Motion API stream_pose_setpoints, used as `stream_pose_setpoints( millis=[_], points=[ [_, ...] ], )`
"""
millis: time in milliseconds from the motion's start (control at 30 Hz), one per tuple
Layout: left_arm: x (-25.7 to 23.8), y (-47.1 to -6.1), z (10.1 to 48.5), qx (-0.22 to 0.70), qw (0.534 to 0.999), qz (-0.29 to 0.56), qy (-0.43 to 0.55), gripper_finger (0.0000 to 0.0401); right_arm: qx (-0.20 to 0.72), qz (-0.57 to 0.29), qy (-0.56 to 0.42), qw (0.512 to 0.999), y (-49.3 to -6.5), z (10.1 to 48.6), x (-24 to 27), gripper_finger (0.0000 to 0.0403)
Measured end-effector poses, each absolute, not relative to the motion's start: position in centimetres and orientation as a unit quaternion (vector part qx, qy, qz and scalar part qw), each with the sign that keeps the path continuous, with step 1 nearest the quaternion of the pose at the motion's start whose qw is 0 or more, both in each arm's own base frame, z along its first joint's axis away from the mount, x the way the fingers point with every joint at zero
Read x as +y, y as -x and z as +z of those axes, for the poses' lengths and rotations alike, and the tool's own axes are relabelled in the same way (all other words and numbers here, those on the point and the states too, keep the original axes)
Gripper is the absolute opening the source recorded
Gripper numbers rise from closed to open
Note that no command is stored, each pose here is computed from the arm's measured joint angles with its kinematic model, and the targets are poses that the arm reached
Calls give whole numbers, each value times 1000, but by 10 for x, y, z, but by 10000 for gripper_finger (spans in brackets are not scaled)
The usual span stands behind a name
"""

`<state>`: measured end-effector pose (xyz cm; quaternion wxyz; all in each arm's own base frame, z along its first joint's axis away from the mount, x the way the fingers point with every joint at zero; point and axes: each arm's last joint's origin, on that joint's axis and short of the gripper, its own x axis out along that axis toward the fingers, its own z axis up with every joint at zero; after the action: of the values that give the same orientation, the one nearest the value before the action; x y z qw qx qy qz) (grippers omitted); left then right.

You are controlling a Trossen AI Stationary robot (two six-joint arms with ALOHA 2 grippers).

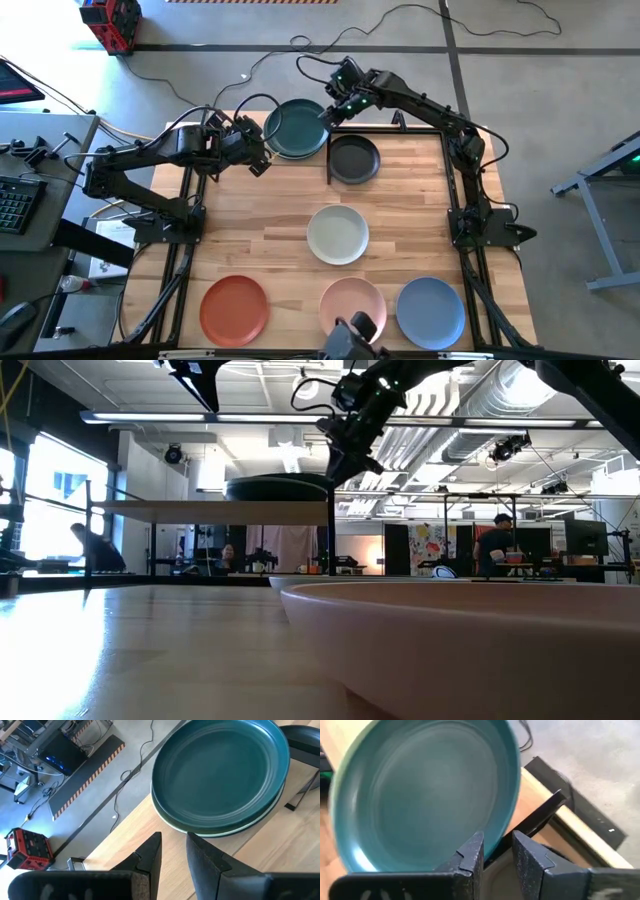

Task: Place and stack plates onto a shelf
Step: Stack the dark blue plate on top of the green plate on the shelf, then stack the pink plate on top of the dark green plate on the shelf

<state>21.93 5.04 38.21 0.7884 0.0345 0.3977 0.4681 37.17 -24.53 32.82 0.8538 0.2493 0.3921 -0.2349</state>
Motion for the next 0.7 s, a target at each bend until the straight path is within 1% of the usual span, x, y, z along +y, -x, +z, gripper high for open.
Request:
stream_pose_setpoints(
  millis=[233,433,533,700],
  points=[
    [50,-219,382,398,788,468,-34,78,391,-213,-254,858,-378,328,-236,81],
    [50,-219,382,398,788,468,-34,78,393,-212,-263,855,-380,326,-236,81],
    [50,-219,382,398,788,468,-35,78,394,-225,-255,854,-380,326,-235,81],
    [50,-220,382,402,792,459,-28,78,391,-221,-251,858,-374,333,-237,81]
  ],
)
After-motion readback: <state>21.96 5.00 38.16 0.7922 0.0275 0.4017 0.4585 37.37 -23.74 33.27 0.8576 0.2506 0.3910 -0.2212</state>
